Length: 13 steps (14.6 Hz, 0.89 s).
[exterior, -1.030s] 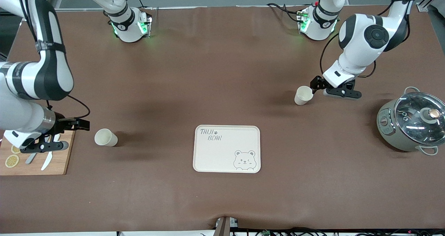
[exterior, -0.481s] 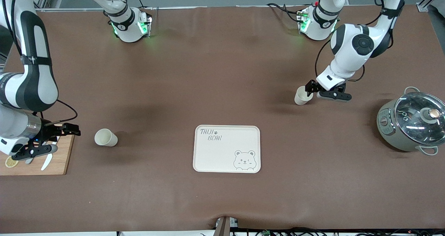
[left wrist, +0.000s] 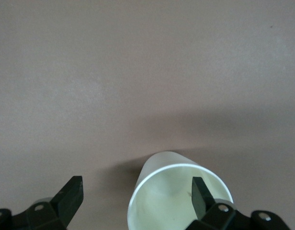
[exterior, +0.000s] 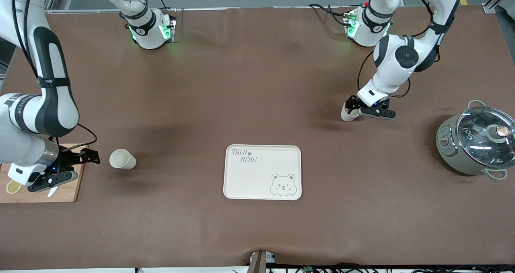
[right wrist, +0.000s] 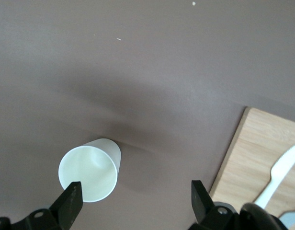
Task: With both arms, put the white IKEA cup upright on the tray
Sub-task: 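Lower both grippers around the white cups and close them on the rims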
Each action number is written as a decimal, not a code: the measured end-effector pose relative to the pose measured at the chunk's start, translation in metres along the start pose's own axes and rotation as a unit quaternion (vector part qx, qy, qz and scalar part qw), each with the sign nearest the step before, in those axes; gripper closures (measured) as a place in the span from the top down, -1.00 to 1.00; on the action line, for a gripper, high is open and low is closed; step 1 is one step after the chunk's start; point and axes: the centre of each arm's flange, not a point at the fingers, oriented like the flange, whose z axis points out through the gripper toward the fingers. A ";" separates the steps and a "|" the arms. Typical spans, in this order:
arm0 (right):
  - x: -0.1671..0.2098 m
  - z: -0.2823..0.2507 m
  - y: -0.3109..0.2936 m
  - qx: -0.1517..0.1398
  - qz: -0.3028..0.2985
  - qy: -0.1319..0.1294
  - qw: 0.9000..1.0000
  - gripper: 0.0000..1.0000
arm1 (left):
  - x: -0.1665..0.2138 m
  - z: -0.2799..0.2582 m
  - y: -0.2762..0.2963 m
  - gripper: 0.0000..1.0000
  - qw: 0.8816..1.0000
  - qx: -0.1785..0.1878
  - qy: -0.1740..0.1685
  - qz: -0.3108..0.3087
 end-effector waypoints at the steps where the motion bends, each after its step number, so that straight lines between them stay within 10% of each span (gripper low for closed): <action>1: -0.002 0.005 0.000 0.001 -0.013 0.004 1.000 1.00 | -0.002 0.001 0.000 1.00 1.000 0.000 -0.001 0.000; 7: -0.013 0.033 -0.002 0.009 -0.065 -0.005 0.998 1.00 | -0.006 0.003 0.000 1.00 1.000 0.000 -0.005 -0.007; 13: -0.010 0.062 -0.005 0.010 -0.074 -0.008 0.997 1.00 | -0.010 0.005 0.014 -0.15 0.999 -0.002 -0.009 -0.046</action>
